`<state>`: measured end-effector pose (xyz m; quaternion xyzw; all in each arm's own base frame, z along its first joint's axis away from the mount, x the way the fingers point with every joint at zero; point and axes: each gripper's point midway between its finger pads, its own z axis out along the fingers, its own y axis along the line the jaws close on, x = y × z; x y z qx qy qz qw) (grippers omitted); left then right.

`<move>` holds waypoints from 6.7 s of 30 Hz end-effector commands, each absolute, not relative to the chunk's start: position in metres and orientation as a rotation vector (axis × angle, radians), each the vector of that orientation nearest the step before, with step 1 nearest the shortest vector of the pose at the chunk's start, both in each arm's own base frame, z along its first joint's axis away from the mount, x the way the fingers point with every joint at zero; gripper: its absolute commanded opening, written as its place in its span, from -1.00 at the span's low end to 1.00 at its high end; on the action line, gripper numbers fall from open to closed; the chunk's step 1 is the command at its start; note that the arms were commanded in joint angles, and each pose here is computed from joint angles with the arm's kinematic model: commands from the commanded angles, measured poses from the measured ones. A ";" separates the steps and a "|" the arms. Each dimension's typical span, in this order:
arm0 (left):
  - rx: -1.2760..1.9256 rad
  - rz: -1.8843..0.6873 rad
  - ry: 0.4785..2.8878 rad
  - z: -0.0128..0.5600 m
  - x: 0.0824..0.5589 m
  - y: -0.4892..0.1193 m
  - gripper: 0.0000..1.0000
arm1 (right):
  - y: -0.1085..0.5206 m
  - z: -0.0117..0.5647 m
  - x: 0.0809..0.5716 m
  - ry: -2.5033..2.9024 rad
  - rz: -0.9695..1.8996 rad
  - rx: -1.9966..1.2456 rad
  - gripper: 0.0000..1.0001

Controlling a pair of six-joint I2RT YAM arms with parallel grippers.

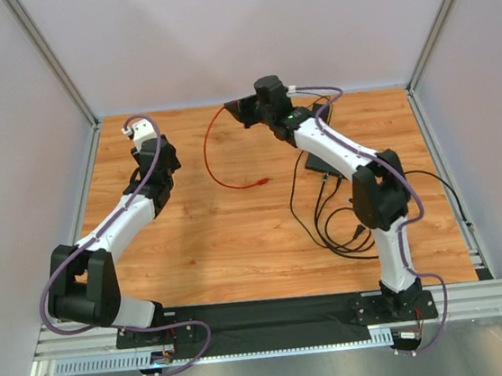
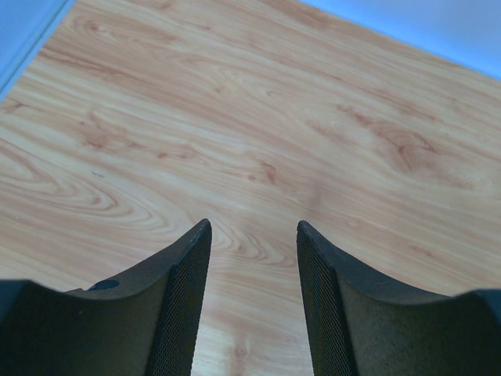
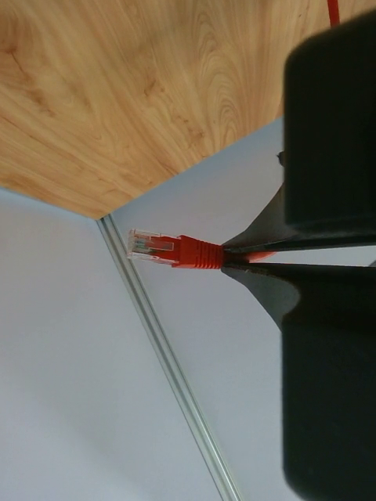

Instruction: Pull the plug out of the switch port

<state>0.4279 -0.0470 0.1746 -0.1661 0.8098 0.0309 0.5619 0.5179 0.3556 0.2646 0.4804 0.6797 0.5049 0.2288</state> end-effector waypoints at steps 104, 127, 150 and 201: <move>0.333 -1.316 2.321 0.036 0.426 -0.509 -0.41 | 0.059 0.046 0.324 2.298 0.884 0.853 -0.48; 0.338 -1.337 2.308 0.040 0.425 -0.509 -0.42 | 0.054 0.023 0.388 1.962 1.039 1.152 -0.13; 0.331 -1.334 2.302 0.043 0.426 -0.505 -0.44 | 0.050 0.001 0.383 1.929 0.906 1.371 -0.34; 0.285 -1.369 2.321 0.034 0.428 -0.503 -0.44 | 0.069 -0.005 0.388 2.081 0.812 1.382 -0.72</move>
